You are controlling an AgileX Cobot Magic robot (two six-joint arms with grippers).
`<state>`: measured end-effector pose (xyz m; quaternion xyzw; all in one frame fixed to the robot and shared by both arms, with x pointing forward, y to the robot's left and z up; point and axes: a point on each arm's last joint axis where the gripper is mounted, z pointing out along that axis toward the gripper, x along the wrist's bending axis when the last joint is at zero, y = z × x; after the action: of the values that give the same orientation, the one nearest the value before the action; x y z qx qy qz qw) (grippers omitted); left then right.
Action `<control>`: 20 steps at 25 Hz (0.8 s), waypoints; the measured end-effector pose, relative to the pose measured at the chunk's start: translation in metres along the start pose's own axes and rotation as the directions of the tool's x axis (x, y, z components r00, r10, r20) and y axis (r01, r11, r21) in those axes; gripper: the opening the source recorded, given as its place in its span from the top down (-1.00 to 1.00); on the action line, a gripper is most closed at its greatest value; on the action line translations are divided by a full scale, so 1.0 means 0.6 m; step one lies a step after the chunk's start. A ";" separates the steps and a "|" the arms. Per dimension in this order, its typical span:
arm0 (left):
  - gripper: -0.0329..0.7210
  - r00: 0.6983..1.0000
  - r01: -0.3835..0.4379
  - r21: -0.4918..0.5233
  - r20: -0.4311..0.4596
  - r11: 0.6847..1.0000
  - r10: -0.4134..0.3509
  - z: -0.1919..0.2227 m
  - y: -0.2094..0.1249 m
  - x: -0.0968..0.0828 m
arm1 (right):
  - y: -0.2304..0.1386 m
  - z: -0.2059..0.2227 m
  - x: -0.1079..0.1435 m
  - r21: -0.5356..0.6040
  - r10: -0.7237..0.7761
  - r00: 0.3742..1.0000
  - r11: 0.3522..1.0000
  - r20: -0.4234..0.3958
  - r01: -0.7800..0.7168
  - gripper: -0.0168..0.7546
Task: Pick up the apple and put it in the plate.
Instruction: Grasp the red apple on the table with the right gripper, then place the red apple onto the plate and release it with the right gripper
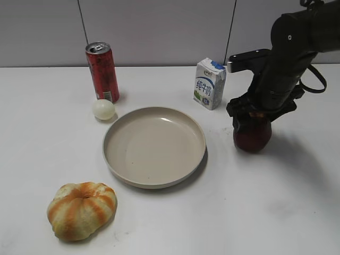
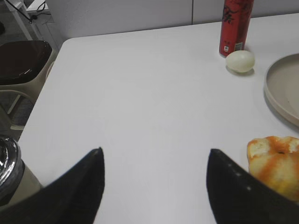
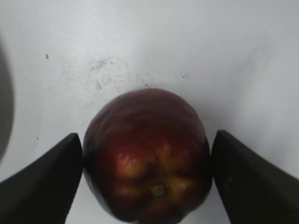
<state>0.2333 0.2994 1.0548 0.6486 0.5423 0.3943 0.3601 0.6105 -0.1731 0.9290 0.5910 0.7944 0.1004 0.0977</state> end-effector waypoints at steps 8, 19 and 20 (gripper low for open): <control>-0.47 1.000 0.000 0.000 0.000 1.000 0.000 0.000 0.000 0.000 | 0.007 -0.001 0.001 0.025 0.017 1.000 1.000 -0.006 -0.017 -0.64; -0.47 1.000 0.000 0.000 0.000 1.000 0.000 0.000 0.000 0.000 | 0.068 -0.090 0.121 -0.060 -0.087 0.963 0.995 -0.254 0.074 -0.63; -0.47 1.000 0.000 0.000 0.000 1.000 0.000 0.000 0.000 0.000 | 0.066 -0.091 0.142 -0.077 -0.120 0.958 0.992 -0.261 0.104 -0.63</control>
<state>0.2333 0.2994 1.0548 0.6486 0.5423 0.3943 0.3601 0.6077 -0.0824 0.9895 0.5230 0.8290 0.1973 0.0146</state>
